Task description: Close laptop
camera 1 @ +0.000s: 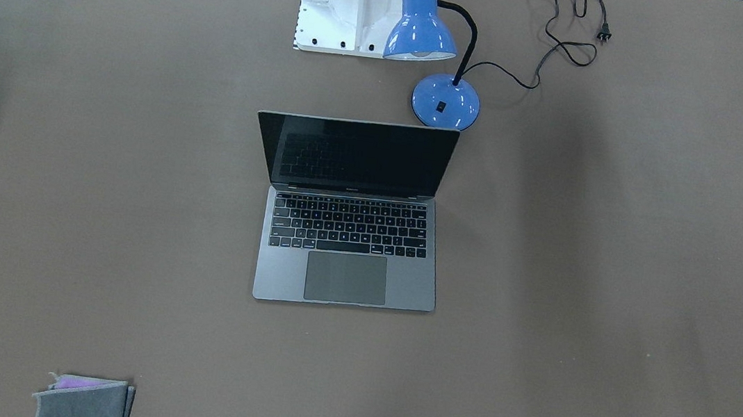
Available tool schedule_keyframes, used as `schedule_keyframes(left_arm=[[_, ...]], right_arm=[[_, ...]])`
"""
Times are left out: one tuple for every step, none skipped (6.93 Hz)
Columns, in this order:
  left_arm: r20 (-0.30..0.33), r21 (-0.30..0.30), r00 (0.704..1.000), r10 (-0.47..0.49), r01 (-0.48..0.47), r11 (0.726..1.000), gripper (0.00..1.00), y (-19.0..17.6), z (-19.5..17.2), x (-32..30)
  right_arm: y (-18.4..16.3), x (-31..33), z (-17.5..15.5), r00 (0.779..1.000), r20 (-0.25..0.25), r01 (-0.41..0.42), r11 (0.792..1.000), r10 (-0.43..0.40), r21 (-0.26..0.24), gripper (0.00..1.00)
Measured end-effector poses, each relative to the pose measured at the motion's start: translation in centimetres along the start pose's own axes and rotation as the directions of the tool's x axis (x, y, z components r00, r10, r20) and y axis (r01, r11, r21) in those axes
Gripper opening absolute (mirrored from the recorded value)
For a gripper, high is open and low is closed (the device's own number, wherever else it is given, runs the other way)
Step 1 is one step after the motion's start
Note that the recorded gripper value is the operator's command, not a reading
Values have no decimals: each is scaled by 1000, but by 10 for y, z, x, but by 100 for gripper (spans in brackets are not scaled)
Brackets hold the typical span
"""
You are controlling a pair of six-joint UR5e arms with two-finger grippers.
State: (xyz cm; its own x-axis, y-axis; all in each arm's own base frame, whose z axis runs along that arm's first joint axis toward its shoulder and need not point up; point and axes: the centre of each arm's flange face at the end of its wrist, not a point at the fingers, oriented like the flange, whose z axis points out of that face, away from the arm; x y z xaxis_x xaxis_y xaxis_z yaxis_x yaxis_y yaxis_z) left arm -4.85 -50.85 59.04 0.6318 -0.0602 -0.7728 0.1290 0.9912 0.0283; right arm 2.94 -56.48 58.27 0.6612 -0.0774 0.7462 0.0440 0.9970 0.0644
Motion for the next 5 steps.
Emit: schedule_keyframes(left_arm=[[0,0,1000,0,0,1000,98,0,0,0],[0,-1,1000,-1,1,1000,98,0,0,0],[0,-1,1000,-1,1,1000,98,1,0,-1],[0,-1,1000,-1,1,1000,98,1,0,-1],[0,-1,1000,-1,1,1000,98,1,0,-1]], right_arm=[[0,0,0,1000,1,-1,1000,1,0,100],[0,-1,-1,1000,1,-1,1000,1,1,100],[0,-1,-1,1000,1,-1,1000,1,2,100],[0,-1,-1,1000,1,-1,1000,1,2,100],[-1,-2,-1,1000,2,0,1000,0,3,100]])
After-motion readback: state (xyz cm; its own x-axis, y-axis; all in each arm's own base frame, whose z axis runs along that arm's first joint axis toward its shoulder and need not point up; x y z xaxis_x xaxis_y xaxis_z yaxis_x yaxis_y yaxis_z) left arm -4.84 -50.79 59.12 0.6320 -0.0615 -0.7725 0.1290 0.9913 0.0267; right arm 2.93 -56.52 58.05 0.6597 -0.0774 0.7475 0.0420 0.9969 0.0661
